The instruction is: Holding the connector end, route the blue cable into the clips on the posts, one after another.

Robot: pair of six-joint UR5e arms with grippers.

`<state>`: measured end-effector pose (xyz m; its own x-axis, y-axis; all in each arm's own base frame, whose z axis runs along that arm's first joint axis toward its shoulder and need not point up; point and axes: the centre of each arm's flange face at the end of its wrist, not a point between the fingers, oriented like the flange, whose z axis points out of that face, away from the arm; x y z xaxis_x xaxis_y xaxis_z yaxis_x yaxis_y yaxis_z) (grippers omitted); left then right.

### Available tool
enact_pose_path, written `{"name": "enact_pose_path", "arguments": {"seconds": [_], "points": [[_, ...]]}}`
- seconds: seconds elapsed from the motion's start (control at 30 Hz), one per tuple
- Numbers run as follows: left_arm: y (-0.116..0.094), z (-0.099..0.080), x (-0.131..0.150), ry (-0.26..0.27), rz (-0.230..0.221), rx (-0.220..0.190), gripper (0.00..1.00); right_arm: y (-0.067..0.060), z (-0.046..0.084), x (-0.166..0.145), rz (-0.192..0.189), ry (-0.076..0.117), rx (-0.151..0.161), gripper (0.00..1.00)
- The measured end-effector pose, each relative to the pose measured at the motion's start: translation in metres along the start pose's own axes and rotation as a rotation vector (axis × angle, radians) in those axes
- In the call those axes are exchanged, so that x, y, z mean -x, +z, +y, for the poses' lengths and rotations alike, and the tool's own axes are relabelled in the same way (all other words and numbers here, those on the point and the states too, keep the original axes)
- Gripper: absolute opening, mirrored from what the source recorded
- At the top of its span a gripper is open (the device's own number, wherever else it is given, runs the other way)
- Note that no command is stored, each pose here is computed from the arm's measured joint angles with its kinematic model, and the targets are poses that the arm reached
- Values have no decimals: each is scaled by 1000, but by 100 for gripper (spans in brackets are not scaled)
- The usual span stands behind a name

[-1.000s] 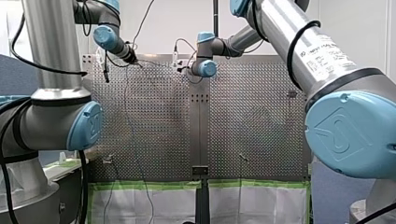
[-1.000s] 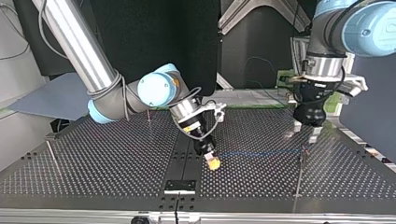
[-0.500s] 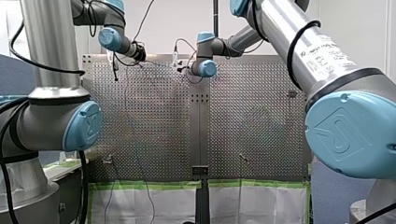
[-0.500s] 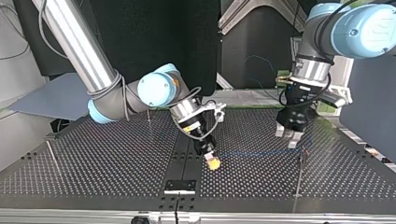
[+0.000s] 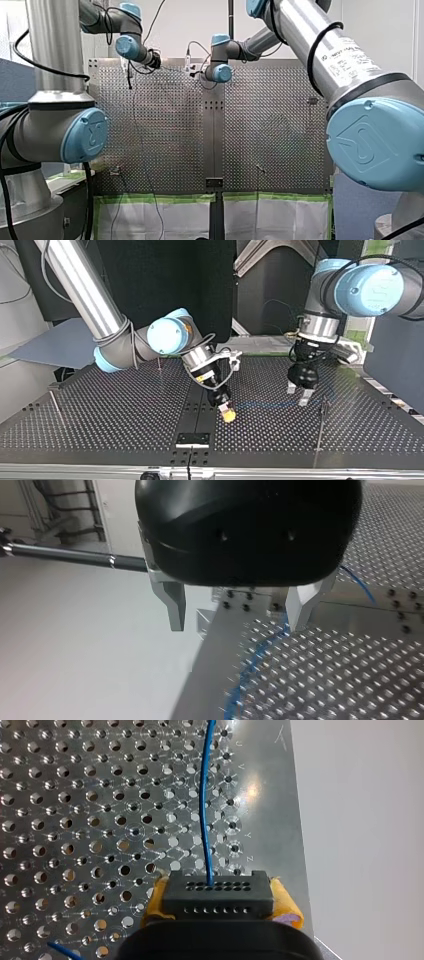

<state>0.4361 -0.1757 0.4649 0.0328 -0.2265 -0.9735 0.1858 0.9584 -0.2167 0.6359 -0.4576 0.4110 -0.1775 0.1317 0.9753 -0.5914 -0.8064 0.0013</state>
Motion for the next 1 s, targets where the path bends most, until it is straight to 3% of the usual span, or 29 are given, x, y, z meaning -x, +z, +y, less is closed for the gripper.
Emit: {"name": "enact_pose_path", "arguments": {"seconds": [0.17, 0.5, 0.73, 1.0], "points": [[6, -1, -9, 12, 3, 18, 100, 0, 0, 0, 1, 0, 0, 0], [23, -10, 9, 7, -80, 42, 100, 0, 0, 0, 0, 0, 0, 0], [44, -11, -7, 9, -45, 70, 100, 0, 1, 0, 0, 0, 0, 0], [45, -12, -16, 38, -13, 95, 100, 0, 4, 0, -1, -1, 4, 0]]}}
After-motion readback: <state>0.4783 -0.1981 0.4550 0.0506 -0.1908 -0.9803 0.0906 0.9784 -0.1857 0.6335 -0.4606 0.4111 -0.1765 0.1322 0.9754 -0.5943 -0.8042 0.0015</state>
